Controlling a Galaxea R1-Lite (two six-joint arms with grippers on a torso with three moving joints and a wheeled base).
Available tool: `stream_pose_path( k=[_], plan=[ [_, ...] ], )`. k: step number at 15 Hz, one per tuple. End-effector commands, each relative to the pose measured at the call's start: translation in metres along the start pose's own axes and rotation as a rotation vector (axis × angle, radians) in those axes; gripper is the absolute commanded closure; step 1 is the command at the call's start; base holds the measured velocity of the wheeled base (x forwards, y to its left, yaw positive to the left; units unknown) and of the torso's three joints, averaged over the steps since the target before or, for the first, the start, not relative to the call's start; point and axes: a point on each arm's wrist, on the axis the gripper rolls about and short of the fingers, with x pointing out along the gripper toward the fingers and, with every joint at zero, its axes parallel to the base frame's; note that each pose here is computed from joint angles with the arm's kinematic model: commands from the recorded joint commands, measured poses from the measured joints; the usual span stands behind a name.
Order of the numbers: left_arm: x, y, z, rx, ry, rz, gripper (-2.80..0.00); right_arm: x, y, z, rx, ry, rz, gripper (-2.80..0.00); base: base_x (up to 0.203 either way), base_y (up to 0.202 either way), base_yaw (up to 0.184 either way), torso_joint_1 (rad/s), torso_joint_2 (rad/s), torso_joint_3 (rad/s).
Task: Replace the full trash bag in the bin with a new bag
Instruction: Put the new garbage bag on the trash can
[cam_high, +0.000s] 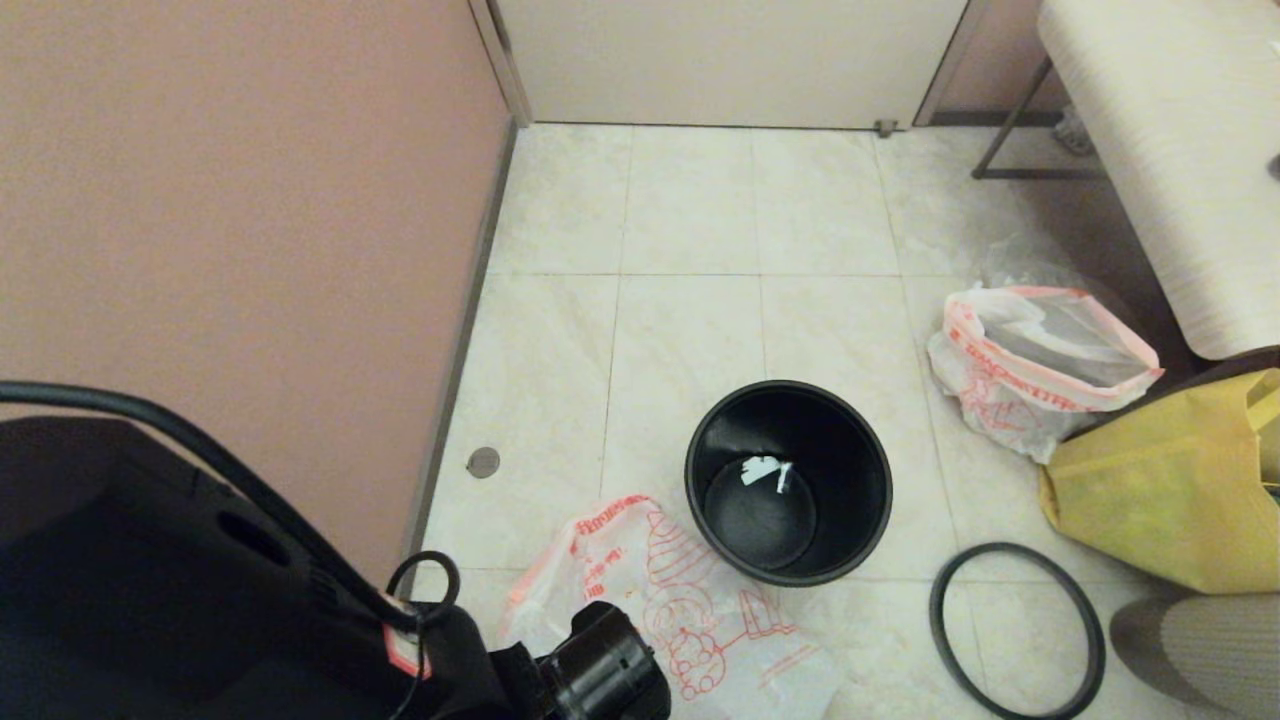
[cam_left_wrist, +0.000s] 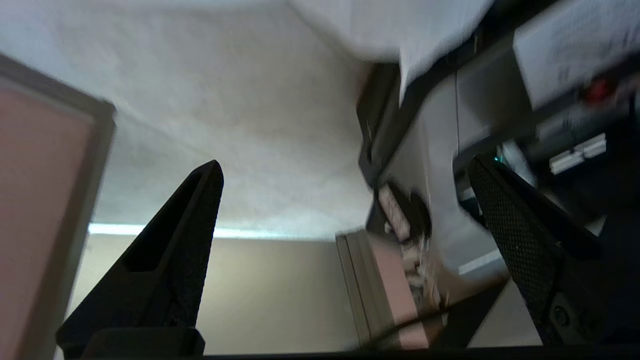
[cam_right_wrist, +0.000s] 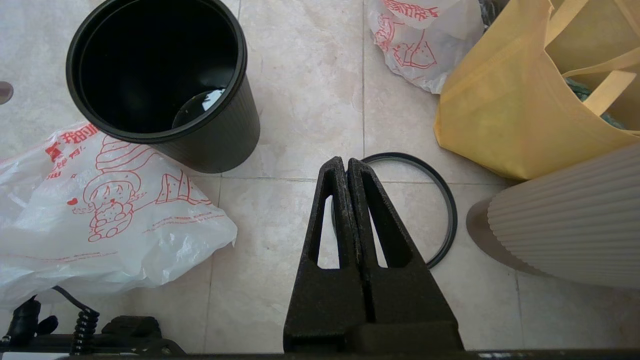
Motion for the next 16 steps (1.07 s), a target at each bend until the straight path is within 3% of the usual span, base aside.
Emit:
stream_pose_path(
  k=[1,5,7,9,12,16],
  plan=[
    [0.010,-0.006,0.010,0.006,0.007,0.009,-2.80,0.000,0.000,0.000,0.000,0.000,0.000,0.00,0.000,0.000,0.000,0.000,0.00,0.000],
    [0.010,-0.006,0.020,0.029,-0.016,0.049,-2.80,0.000,0.000,0.000,0.000,0.002,0.000,0.00,0.000,0.000,0.000,0.000,0.00,0.000],
    [0.004,-0.008,0.026,0.059,-0.065,0.086,-2.80,0.000,0.000,0.000,0.000,-0.001,0.000,0.00,0.000,0.000,0.000,0.000,0.00,0.000],
    [-0.003,-0.011,0.039,0.031,-0.155,0.106,-2.80,0.000,0.000,0.000,0.000,0.001,0.000,0.00,0.000,0.000,0.000,0.000,0.00,0.000],
    [-0.009,-0.029,0.037,-0.142,-0.183,0.066,-2.80,0.000,0.000,0.000,0.000,0.001,0.000,0.00,0.000,0.000,0.000,0.000,0.00,0.000],
    [-0.012,-0.033,0.039,-0.391,0.029,-0.001,-2.80,0.000,0.000,0.000,0.000,-0.001,0.000,0.00,0.000,0.000,0.000,0.000,0.00,0.000]
  ],
)
